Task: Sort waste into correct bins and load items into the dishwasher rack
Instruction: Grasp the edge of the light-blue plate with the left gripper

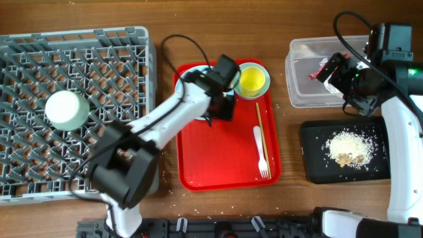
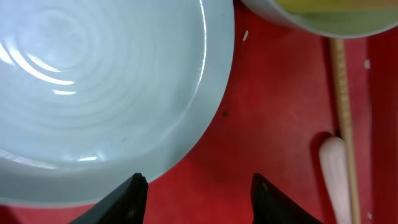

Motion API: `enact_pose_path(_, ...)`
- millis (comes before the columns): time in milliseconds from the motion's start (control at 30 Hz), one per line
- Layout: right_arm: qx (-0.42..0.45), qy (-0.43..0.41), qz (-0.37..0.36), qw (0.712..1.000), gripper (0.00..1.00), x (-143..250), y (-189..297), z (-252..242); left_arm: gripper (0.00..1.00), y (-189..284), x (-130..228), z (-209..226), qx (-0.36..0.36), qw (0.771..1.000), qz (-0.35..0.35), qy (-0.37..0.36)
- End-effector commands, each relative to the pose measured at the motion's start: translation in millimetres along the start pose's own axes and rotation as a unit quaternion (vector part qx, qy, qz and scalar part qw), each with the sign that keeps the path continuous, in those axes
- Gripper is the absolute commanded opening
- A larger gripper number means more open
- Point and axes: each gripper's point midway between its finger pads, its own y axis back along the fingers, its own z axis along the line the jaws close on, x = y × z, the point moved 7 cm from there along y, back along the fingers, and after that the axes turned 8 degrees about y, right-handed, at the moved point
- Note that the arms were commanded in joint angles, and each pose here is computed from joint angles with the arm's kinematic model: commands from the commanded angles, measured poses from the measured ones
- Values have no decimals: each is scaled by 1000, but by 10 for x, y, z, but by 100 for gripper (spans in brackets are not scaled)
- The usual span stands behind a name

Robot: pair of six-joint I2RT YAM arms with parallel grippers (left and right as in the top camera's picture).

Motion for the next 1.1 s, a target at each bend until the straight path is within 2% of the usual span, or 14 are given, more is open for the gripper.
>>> enact_pose_path(0,3,3,-14,1000,100,-19,61,-7,37,-259,-92,46,-56,998,-31,-14)
enact_pose_path(100,3,4,-14,1000,100,-19,61,-7,32,-316,-206,111,-83,994,-65,-8)
enact_pose_path(233,3,4,-14,1000,100,-19,61,-7,32,-326,-215,110,-73,995,-62,-5)
enact_pose_path(367,3,4,-14,1000,100,-19,61,-7,26,-353,45,14,-9,999,32,-4)
enact_pose_path(500,3,3,-14,1000,100,-19,61,-7,4,-307,429,-126,30,990,141,-7)
enact_pose_path(533,3,4,-14,1000,100,-19,61,-7,4,-290,526,-176,38,986,164,-11)
enact_pose_path(600,3,3,-14,1000,100,-19,61,-7,4,-262,711,-273,36,980,196,-23)
enact_pose_path(700,3,3,-14,1000,100,-19,61,-7,4,-207,904,-452,34,977,204,-58)
enact_pose_path(933,3,4,-14,1000,100,-20,61,-7,4,-29,858,-479,34,982,170,-70)
enact_pose_path(1033,3,3,-14,1000,100,-20,61,-7,31,-42,847,-520,38,984,159,-76)
enact_pose_path(1067,3,4,-14,1000,100,-20,61,-7,33,-48,846,-549,41,984,154,-80)
